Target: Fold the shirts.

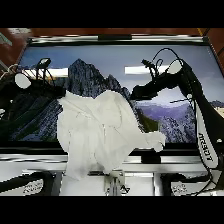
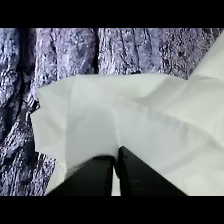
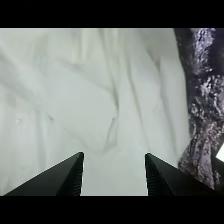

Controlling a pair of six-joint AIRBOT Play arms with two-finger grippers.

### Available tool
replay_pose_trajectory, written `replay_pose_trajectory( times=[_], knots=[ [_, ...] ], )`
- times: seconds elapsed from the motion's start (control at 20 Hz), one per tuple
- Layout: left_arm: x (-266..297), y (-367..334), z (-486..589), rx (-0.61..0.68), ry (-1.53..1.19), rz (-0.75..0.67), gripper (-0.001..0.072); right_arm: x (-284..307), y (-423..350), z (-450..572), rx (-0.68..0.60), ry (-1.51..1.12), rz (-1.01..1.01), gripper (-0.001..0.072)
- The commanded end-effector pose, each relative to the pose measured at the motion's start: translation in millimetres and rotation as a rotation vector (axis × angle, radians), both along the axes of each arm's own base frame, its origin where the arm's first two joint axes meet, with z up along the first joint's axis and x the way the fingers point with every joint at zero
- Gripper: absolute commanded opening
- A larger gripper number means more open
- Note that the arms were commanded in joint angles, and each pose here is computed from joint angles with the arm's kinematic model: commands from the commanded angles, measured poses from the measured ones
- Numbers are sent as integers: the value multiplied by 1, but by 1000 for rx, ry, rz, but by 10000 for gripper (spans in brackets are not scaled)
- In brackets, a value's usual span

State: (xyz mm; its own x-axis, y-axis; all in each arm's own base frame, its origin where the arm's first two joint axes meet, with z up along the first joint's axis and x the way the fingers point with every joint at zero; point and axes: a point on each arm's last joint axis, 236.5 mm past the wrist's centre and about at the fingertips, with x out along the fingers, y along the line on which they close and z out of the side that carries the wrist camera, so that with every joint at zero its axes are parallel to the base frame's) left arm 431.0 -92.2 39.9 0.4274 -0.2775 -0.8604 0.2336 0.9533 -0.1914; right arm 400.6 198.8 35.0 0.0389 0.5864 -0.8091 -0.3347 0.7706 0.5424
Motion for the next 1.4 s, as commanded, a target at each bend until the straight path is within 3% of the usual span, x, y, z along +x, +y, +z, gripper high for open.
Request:
replay_pose_trajectory(
  times=[0.0, 0.05, 0.1, 0.4, 0.55, 0.65, 0.85, 1.1, 1.35],
  knots=[
    [-31, -1, 8, 19, 129, -78, 368, -9, 29, 24, 105, 19, -2, 512],
    [-40, 5, 4, 35, 174, -77, 566, -9, 30, 25, 110, 34, -19, 602],
    [-47, 15, 0, 53, 214, -51, 631, -12, 29, 24, 106, 56, -29, 660],
    [-74, 75, -43, 42, 364, 127, 630, -27, 24, 20, 78, 112, 6, 658],
    [-78, 69, -72, -17, 367, 167, 630, -22, 18, 11, 45, 112, -15, 657],
    [-68, 49, -82, -78, 321, 177, 629, -25, 13, -8, -36, 107, 21, 656],
    [-45, -10, -74, -149, 208, 109, 625, -36, 17, -49, -321, -30, 275, 656],
    [-48, -75, -84, -154, 186, -1, 624, -29, 63, -50, -273, -123, 265, 656],
    [-37, -117, -81, -264, 142, 18, 613, -39, 66, -48, -250, -79, 268, 656]
  ],
)
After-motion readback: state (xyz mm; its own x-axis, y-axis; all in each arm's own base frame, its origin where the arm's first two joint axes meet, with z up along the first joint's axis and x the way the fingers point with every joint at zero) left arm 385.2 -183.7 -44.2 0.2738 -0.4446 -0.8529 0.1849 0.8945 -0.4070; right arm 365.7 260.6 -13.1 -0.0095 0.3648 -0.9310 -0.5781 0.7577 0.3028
